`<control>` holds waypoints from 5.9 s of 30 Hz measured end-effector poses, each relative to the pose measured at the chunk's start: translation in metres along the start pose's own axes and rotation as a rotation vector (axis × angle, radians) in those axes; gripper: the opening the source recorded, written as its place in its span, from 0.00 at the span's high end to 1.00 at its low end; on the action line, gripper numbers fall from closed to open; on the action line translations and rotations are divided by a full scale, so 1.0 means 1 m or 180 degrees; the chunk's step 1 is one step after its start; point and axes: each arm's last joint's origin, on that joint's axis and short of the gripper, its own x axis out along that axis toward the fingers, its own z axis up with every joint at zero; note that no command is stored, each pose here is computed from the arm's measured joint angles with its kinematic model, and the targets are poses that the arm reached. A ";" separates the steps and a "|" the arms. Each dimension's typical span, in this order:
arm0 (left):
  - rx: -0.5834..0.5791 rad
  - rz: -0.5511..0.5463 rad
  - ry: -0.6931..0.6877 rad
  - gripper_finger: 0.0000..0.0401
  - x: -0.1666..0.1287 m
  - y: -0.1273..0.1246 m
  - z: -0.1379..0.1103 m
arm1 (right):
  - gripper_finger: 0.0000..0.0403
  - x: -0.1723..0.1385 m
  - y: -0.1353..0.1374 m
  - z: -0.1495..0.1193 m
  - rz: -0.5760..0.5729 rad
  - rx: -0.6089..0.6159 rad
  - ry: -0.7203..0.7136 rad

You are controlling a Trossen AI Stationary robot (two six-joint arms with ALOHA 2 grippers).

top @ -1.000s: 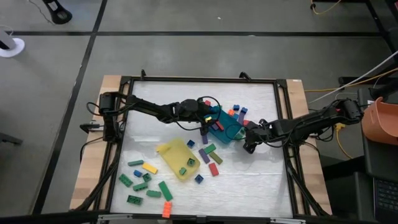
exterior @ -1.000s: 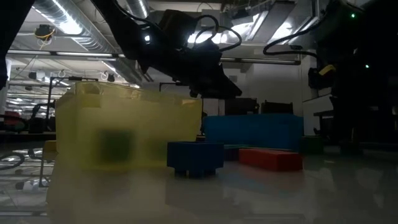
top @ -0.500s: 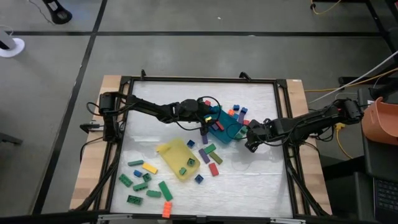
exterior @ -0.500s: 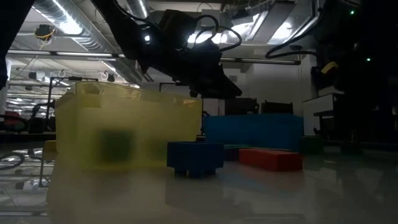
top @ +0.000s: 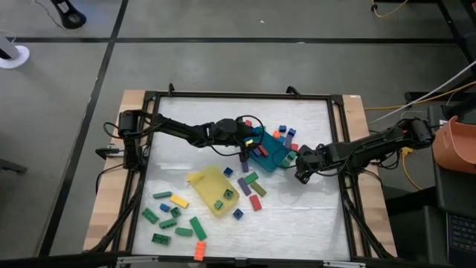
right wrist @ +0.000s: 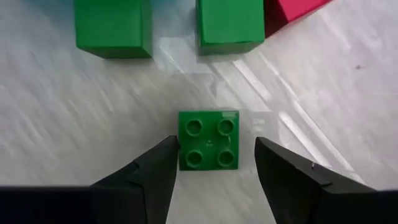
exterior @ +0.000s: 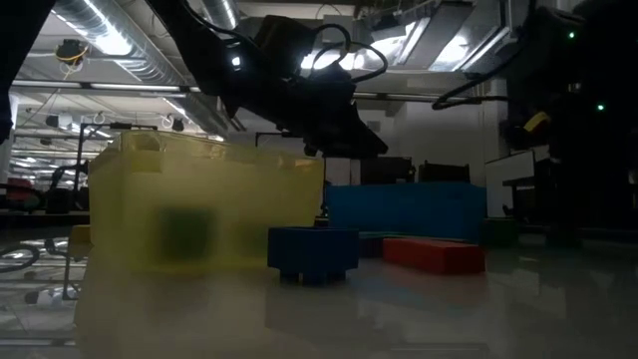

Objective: Sort blocks by size
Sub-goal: Put the small green game piece into the yellow bin, then put the large yellow wooden block into the blue bin

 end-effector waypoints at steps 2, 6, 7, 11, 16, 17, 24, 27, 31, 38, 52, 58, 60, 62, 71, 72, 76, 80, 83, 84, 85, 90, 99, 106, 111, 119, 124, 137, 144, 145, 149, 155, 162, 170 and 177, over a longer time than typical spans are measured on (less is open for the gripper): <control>0.0000 0.0000 0.0001 0.56 0.000 0.000 0.000 | 0.47 0.003 -0.001 -0.001 0.0020 0.0004 -0.0018; 0.0001 0.0000 0.0001 0.56 0.000 0.000 0.000 | 0.47 0.008 0.000 -0.002 0.0089 0.0019 -0.0104; 0.0001 0.0000 0.0001 0.56 0.000 0.000 0.000 | 0.48 0.009 0.000 -0.003 0.0097 0.0021 -0.0117; 0.0005 0.0001 0.0000 0.56 0.000 0.000 0.000 | 0.56 0.011 -0.002 -0.004 0.0085 0.0019 -0.0105; 0.0012 0.0000 -0.0041 0.56 -0.005 0.000 0.007 | 0.66 0.011 -0.001 -0.004 0.0124 0.0014 -0.0111; 0.0012 0.0000 -0.0044 0.56 -0.008 0.000 0.010 | 0.66 0.011 0.000 -0.003 0.0149 0.0001 -0.0106; 0.0197 0.0001 0.0228 0.56 -0.040 0.000 0.031 | 0.66 -0.001 0.013 0.005 0.0689 -0.0227 0.0066; 0.0212 -0.0001 0.0459 0.56 -0.058 0.001 0.037 | 0.63 -0.013 0.022 0.013 0.1011 -0.0422 0.0138; 0.0199 0.0001 0.0806 0.56 -0.085 0.001 0.042 | 0.63 -0.029 0.034 0.023 0.1441 -0.0707 0.0090; -0.0152 0.0094 0.1532 0.56 -0.132 0.002 0.039 | 0.64 -0.048 0.056 0.048 0.2022 -0.1279 -0.0964; -0.0838 0.0554 0.3141 0.56 -0.179 -0.010 0.006 | 0.63 -0.026 0.109 0.091 0.2237 -0.2035 -0.2974; -0.0796 0.0544 0.3322 0.56 -0.184 -0.025 -0.004 | 0.62 -0.002 0.133 0.105 0.2299 -0.2095 -0.3058; -0.0782 0.0536 0.3355 0.56 -0.185 -0.029 -0.008 | 0.62 0.003 0.144 0.112 0.2311 -0.2120 -0.3025; -0.0767 0.0537 0.3406 0.56 -0.186 -0.033 -0.012 | 0.62 0.007 0.155 0.120 0.2362 -0.2159 -0.3018; -0.0701 0.0482 0.3499 0.56 -0.193 -0.054 -0.016 | 0.62 0.019 0.190 0.146 0.2267 -0.2312 -0.2758; -0.0686 0.0466 0.3501 0.56 -0.194 -0.057 -0.017 | 0.62 0.019 0.193 0.148 0.2259 -0.2302 -0.2775; -0.0630 0.0401 0.3502 0.56 -0.198 -0.069 -0.019 | 0.62 0.022 0.198 0.152 0.2214 -0.2316 -0.2681; -0.0496 0.0291 0.3507 0.56 -0.202 -0.081 -0.024 | 0.62 0.023 0.198 0.152 0.2203 -0.2320 -0.2647; -0.0415 0.0194 0.3460 0.56 -0.203 -0.088 -0.032 | 0.61 0.023 0.198 0.152 0.2168 -0.2308 -0.2631; -0.0395 0.0173 0.3452 0.56 -0.202 -0.090 -0.036 | 0.60 0.023 0.198 0.152 0.2169 -0.2307 -0.2632; -0.0380 0.0152 0.3442 0.56 -0.202 -0.091 -0.040 | 0.58 0.023 0.198 0.152 0.2167 -0.2307 -0.2634; -0.0319 0.0105 0.3416 0.56 -0.200 -0.091 -0.055 | 0.48 0.023 0.198 0.152 0.2168 -0.2302 -0.2636; -0.0233 0.0151 0.3148 0.56 -0.193 -0.088 -0.075 | 0.42 0.006 0.191 0.153 0.1998 -0.2290 -0.2637; -0.0188 0.0307 0.3002 0.56 -0.191 -0.084 -0.085 | 0.42 -0.017 0.174 0.149 0.1577 -0.2391 -0.2423; -0.0231 0.0256 0.2901 0.56 -0.189 -0.085 -0.087 | 0.42 -0.033 0.161 0.144 0.1331 -0.2390 -0.2253; -0.0246 0.0239 0.2865 0.56 -0.187 -0.086 -0.087 | 0.42 -0.061 0.142 0.135 0.1241 -0.2447 -0.2056; -0.0267 0.0232 0.2840 0.56 -0.187 -0.084 -0.098 | 0.42 -0.079 0.127 0.126 0.1175 -0.2470 -0.1872; -0.0307 0.0276 0.2848 0.67 -0.189 -0.079 -0.112 | 0.42 -0.139 0.067 0.095 0.0877 -0.2320 -0.1632; -0.0209 0.0238 0.2864 0.80 -0.189 -0.076 -0.111 | 0.42 -0.145 0.038 0.072 0.0707 -0.2262 -0.1201; -0.0215 0.0245 0.2866 0.80 -0.189 -0.075 -0.111 | 0.42 -0.142 0.035 0.069 0.0706 -0.2214 -0.1175; -0.0246 0.0268 0.2829 0.80 -0.193 -0.069 -0.106 | 0.42 -0.124 0.024 0.054 0.0710 -0.2072 -0.1111; -0.0331 0.0443 0.2743 0.80 -0.210 -0.054 -0.084 | 0.42 -0.093 0.011 0.034 0.0803 -0.1769 -0.1153; -0.0317 0.0706 0.1859 0.79 -0.218 -0.034 -0.052 | 0.42 -0.060 0.005 0.022 0.0811 -0.1234 -0.1187; -0.0422 0.0358 0.0079 0.79 -0.177 -0.027 -0.005 | 0.42 -0.040 0.003 0.014 0.0757 -0.0806 -0.0968; -0.0377 0.0357 -0.0484 0.78 -0.120 -0.024 -0.007 | 0.42 -0.038 0.004 0.014 0.0749 -0.0792 -0.0957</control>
